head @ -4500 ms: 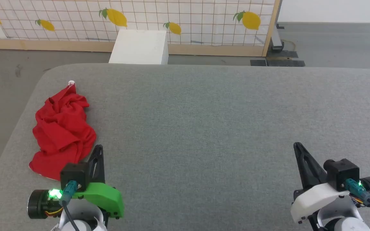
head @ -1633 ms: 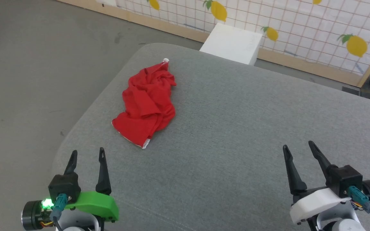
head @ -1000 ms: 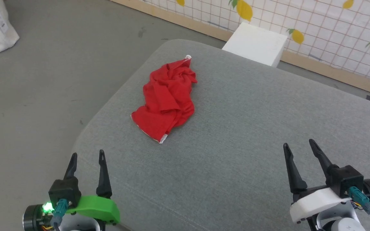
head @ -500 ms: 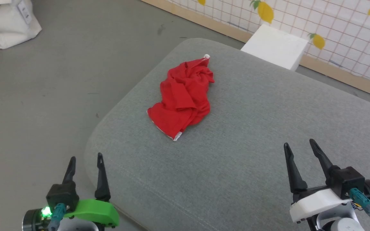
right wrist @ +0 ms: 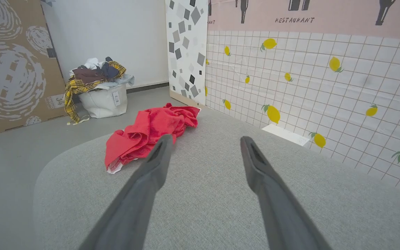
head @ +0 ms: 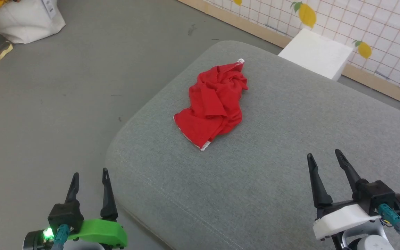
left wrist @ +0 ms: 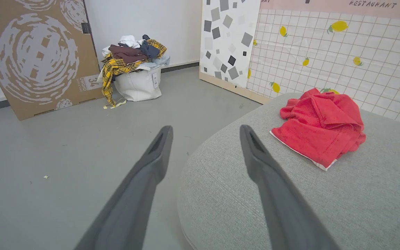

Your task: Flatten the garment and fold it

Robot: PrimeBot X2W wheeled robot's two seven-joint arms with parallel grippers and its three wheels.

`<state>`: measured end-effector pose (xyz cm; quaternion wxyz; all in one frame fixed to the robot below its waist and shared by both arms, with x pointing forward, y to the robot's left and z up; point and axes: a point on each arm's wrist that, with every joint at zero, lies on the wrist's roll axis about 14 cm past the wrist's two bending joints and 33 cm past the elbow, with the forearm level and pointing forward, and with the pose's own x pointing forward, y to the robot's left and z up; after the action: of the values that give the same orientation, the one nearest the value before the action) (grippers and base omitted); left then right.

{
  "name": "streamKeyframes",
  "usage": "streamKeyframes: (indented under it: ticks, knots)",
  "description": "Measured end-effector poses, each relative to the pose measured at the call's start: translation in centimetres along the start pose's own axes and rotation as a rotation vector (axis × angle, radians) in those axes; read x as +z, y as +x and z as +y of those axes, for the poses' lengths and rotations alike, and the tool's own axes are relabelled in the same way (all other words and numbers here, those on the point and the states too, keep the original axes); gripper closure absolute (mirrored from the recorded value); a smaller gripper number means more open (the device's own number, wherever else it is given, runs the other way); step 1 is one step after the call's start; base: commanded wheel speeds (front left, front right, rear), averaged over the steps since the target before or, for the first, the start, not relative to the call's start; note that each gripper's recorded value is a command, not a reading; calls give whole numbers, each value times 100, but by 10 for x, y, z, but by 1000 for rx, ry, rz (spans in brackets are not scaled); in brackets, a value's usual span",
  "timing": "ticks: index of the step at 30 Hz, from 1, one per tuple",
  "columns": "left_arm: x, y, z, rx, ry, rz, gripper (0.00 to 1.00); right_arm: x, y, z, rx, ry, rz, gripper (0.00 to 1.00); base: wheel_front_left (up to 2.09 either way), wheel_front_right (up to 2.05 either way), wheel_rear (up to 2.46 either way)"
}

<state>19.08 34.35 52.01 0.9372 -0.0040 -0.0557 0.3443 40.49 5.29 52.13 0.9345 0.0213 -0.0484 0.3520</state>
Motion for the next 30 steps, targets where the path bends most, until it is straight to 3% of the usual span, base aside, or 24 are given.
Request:
streamKeyframes:
  ticks: [6,11,16,22,25,30]
  knots:
    - [2,2,3,15,-27,-11,0,0,6,3,13,8,-5,0,0,0,0]
    - [24,37,-16,-65,-44,-52,0,10,17,1,17,-8,-42,0,0,0,0]
    - [69,101,-63,-215,-42,-107,0,16,28,-16,-13,-25,-71,0,0,0,0]
    - [82,168,-122,-364,33,-22,0,-3,31,-47,-75,-2,-56,0,0,0,0]
    - [69,193,-161,-454,44,73,0,-15,27,-69,-124,9,-41,0,0,0,0]
    - [12,219,-213,-549,82,329,0,-38,12,-111,-228,21,-10,0,0,0,0]
